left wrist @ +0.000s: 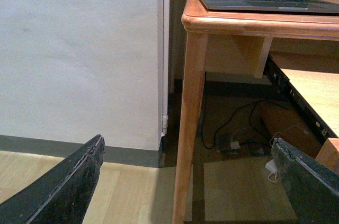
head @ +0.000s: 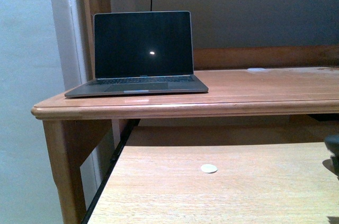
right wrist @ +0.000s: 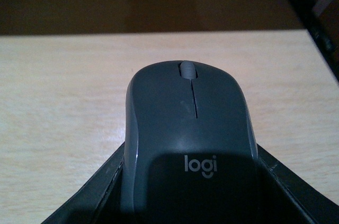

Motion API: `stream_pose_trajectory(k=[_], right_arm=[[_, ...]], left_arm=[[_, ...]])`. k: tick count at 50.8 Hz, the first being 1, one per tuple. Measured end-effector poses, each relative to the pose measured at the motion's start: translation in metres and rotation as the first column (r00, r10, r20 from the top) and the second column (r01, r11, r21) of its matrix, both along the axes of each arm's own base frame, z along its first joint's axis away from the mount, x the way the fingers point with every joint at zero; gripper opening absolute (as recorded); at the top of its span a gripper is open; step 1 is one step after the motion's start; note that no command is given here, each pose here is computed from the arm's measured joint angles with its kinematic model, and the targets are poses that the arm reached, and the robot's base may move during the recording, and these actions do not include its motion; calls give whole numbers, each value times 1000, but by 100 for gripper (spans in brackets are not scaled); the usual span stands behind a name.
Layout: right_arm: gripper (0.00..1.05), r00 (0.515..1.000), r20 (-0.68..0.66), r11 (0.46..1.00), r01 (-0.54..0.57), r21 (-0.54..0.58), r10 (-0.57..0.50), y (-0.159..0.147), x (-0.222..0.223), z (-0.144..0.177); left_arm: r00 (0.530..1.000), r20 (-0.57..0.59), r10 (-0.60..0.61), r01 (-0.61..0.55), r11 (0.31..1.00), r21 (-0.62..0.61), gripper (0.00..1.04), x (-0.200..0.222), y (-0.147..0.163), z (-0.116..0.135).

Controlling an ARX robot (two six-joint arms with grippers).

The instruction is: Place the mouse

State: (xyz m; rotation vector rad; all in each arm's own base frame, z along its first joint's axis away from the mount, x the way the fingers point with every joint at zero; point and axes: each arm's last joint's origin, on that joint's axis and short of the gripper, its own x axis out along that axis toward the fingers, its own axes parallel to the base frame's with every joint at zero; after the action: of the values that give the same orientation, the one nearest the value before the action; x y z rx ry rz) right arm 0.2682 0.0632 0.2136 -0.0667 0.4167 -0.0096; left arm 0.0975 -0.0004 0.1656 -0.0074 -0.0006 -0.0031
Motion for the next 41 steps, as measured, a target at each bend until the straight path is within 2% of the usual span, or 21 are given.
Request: stream_pose_trajectory(k=[7,11,17,31,41], right_arm=[[55,995,101,999,-22,41,18,6,-5,41],[55,982,186,996,-59,65,46,21,1,75],[55,972,228,994,-78,71,60,44,26,103],[55,973,227,997,-50,57,35,87,95,115],[55,974,227,1000,-16,7,14,114,137,112]], left_arm=[[1000,0,0,0,1000,0,97,0,0,0],[1000,0,0,0,1000,0,97,0,0,0],[1000,0,0,0,1000,0,97,0,0,0],[1000,0,0,0,1000,0,97,0,0,0],[1000,0,0,0,1000,0,97,0,0,0]])
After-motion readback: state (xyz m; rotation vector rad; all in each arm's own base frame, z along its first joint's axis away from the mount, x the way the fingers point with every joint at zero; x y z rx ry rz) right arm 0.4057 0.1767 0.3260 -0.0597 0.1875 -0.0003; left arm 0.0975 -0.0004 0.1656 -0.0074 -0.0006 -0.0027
